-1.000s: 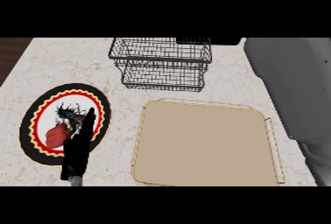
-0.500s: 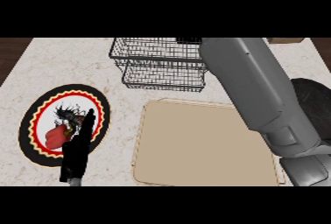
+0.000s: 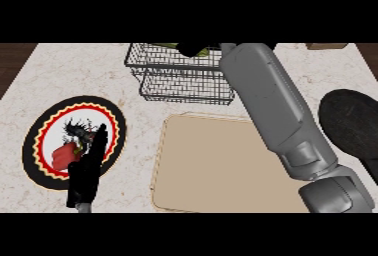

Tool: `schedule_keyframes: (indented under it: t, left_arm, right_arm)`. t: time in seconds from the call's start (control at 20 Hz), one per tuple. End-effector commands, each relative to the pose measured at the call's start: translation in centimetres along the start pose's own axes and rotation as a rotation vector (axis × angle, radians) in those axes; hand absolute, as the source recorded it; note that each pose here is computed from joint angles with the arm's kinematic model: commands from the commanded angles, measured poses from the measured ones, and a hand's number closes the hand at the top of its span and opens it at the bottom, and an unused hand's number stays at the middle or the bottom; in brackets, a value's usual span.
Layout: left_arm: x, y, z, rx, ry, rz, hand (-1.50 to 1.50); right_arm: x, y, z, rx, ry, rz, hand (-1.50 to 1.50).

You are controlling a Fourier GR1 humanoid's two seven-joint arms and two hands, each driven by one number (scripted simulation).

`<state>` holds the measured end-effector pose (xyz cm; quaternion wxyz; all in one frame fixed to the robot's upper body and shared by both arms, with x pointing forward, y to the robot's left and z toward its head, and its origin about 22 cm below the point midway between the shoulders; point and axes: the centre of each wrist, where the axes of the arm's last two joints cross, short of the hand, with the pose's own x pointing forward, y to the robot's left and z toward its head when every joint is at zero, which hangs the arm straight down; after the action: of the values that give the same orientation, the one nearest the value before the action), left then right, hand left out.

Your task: Pick the squash from the tray and place it in the tiered basket

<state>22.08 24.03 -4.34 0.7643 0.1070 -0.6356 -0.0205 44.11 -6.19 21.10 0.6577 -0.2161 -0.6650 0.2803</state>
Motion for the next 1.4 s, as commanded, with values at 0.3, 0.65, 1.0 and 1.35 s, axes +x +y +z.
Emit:
schedule_keyframes:
  t: [0.3,0.65,1.0,1.35]
  left_arm:
    - [-1.3,0.5,-0.1,0.010,0.083,-0.003,0.00]
    - [-2.0,0.8,1.6,0.016,0.073,-0.002,0.00]
    - [-1.4,0.7,0.8,0.045,0.102,0.000,0.00]
    - [-1.1,0.6,0.6,0.048,0.078,-0.005,0.00]
  right_arm:
    - [-1.3,-0.7,-0.6,-0.083,-0.056,-0.410,-1.50]
    - [-4.5,-8.3,-0.9,-0.482,-0.020,-0.433,-1.50]
    - [-10.9,-19.6,2.2,-0.566,0.085,-0.492,-1.50]
    - [-19.4,-28.3,9.4,-0.533,0.095,-0.466,-1.50]
